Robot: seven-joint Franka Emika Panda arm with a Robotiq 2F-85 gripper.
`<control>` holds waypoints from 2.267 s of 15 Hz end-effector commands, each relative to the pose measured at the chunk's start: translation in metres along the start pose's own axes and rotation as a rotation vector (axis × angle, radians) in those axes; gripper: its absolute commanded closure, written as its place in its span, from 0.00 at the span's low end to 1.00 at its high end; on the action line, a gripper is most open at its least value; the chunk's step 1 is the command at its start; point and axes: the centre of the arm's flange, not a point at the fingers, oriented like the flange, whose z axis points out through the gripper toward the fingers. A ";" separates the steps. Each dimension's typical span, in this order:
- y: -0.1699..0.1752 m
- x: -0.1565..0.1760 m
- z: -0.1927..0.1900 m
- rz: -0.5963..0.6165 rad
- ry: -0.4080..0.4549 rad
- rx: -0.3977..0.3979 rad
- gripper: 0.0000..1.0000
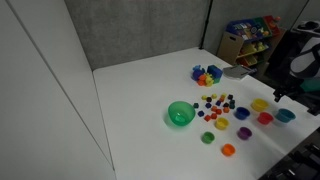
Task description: Put the light blue bowl in the yellow bowl on the right
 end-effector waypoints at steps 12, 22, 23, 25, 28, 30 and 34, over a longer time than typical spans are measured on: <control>0.019 -0.011 0.067 -0.025 -0.034 -0.079 0.00; -0.002 -0.019 0.084 -0.064 -0.048 -0.081 0.42; -0.005 -0.019 0.084 -0.068 -0.050 -0.081 0.51; -0.009 -0.018 0.080 -0.072 -0.053 -0.080 0.66; -0.012 -0.016 0.077 -0.080 -0.052 -0.083 0.91; -0.013 -0.014 0.073 -0.085 -0.054 -0.088 0.98; -0.010 -0.008 0.047 -0.080 -0.042 -0.093 0.95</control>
